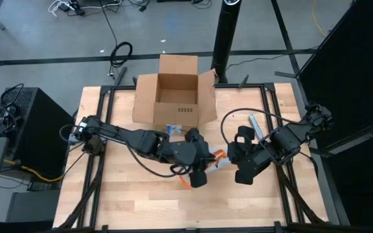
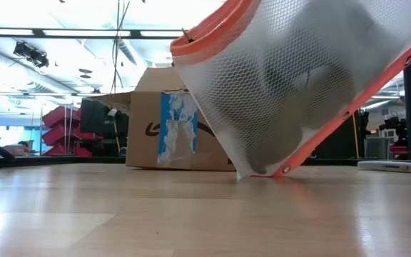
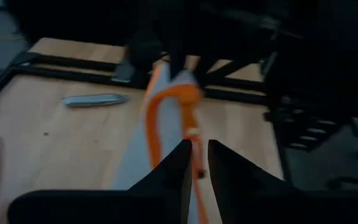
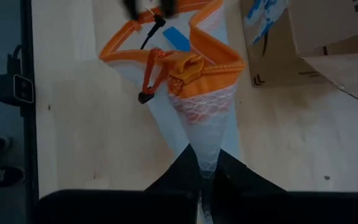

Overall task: Unpack boxes
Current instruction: Close the transparent zip bag

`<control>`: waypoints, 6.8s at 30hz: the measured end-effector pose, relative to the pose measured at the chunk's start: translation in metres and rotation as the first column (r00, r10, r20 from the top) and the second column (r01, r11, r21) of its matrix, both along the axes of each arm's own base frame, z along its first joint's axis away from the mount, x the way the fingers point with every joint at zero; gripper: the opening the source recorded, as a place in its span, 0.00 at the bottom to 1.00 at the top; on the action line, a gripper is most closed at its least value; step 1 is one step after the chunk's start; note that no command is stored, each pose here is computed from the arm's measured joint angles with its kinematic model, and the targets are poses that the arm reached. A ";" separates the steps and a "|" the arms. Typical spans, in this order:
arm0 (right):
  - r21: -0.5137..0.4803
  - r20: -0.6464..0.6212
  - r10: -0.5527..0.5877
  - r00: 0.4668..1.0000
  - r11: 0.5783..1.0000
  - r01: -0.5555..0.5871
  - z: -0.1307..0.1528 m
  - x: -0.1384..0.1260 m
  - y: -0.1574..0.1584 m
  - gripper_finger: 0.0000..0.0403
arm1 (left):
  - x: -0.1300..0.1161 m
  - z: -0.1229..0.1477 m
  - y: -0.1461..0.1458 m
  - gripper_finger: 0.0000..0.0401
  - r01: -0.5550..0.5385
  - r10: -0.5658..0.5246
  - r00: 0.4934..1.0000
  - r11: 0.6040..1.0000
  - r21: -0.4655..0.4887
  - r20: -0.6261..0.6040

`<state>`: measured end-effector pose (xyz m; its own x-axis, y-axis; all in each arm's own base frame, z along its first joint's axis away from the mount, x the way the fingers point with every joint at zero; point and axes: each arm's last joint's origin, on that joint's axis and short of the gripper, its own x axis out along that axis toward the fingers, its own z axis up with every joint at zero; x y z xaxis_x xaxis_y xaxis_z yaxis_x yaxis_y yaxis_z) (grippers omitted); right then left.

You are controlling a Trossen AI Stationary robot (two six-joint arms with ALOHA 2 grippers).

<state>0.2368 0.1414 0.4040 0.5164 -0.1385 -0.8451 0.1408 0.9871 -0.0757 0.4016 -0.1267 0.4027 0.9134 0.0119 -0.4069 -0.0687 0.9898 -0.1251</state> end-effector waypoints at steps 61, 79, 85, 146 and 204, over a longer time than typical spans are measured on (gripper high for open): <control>0.038 -0.001 -0.043 0.999 0.998 0.043 0.002 0.008 -0.014 0.00 | 0.017 -0.006 -0.020 0.17 -0.088 0.056 0.995 0.901 0.424 0.087; 0.058 -0.006 -0.051 0.999 0.997 0.052 0.002 0.007 -0.013 0.00 | 0.004 0.002 -0.021 0.28 -0.231 0.230 0.973 0.970 0.081 0.023; 0.059 -0.005 -0.052 0.999 0.997 0.052 0.002 0.007 -0.013 0.00 | 0.006 -0.002 -0.020 0.40 -0.230 0.230 0.973 0.973 -0.012 0.003; 0.097 0.019 -0.093 0.996 0.991 0.090 0.003 0.009 -0.012 0.00 | 0.009 -0.005 0.004 0.31 -0.146 0.145 0.988 0.989 -0.006 -0.060; 0.067 0.163 -0.008 0.987 0.998 -0.003 0.016 0.021 -0.018 0.00 | -0.005 0.006 0.012 0.05 -0.192 0.192 0.979 0.981 0.006 -0.070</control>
